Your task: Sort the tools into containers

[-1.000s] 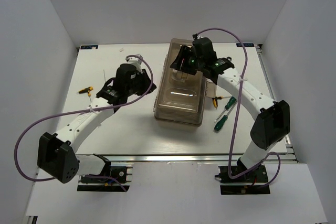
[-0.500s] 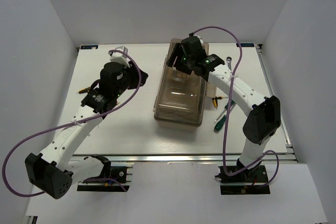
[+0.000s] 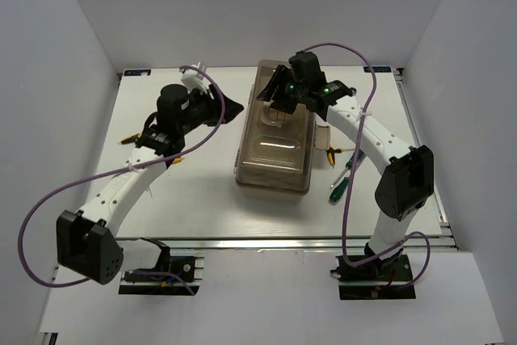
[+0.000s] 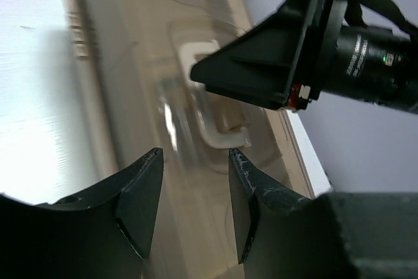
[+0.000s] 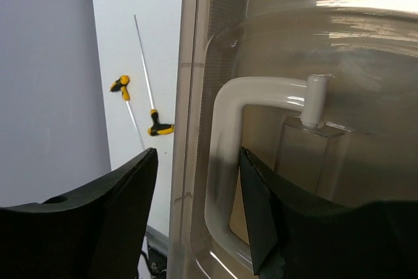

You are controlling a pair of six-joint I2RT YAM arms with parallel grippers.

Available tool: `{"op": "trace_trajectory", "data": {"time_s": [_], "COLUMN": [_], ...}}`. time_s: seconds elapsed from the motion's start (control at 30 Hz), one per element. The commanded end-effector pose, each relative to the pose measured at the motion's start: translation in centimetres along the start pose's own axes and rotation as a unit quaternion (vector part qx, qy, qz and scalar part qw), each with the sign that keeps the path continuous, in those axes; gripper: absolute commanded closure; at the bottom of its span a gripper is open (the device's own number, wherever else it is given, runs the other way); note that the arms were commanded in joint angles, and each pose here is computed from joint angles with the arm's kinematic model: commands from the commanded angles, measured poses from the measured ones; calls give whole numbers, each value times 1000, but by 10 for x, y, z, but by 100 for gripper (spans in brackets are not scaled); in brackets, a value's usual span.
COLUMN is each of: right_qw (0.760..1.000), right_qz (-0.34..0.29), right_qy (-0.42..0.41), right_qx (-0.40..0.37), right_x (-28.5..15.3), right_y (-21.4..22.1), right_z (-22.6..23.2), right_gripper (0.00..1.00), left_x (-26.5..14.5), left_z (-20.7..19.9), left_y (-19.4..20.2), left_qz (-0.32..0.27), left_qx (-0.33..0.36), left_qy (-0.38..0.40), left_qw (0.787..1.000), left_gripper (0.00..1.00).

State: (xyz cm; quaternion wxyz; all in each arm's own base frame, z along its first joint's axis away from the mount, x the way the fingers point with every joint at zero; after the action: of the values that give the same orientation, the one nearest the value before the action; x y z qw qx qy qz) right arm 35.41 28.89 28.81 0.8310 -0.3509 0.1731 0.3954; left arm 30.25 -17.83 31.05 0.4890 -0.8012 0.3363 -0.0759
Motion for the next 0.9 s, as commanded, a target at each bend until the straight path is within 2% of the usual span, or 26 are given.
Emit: {"op": "trace_trajectory", "data": {"time_s": [0.0, 0.37, 0.87], "right_qw": [996, 993, 991], "right_qz": [33, 35, 47], "right_qy": [-81, -106, -117], "right_qx": [16, 36, 43], "right_x": [-12, -27, -32], "right_y": [-1, -9, -5], "right_z": [31, 32, 29], "right_gripper": [42, 46, 48], "left_x": [8, 32, 73], "left_z": [-23, -21, -12], "left_y": [-13, -6, 28], "left_qz": [-3, 39, 122], "left_qx": [11, -1, -5], "left_qy": [102, 131, 94], "left_qw": [995, 991, 988], "left_gripper": [45, 44, 40]}}
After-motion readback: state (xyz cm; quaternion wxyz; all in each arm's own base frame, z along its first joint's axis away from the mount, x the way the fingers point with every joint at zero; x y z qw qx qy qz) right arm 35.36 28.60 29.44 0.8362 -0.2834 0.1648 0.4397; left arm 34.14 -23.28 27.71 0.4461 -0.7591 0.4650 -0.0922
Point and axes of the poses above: each gripper's point midway between its finger pads, its own x axis out along the fingers, its own z axis along the line the jaws close on, y = z × x, the point moved 7 cm from there along -x, back along the fingers, and after that the axes turned 4 degrees about x, right-handed, at the moved point
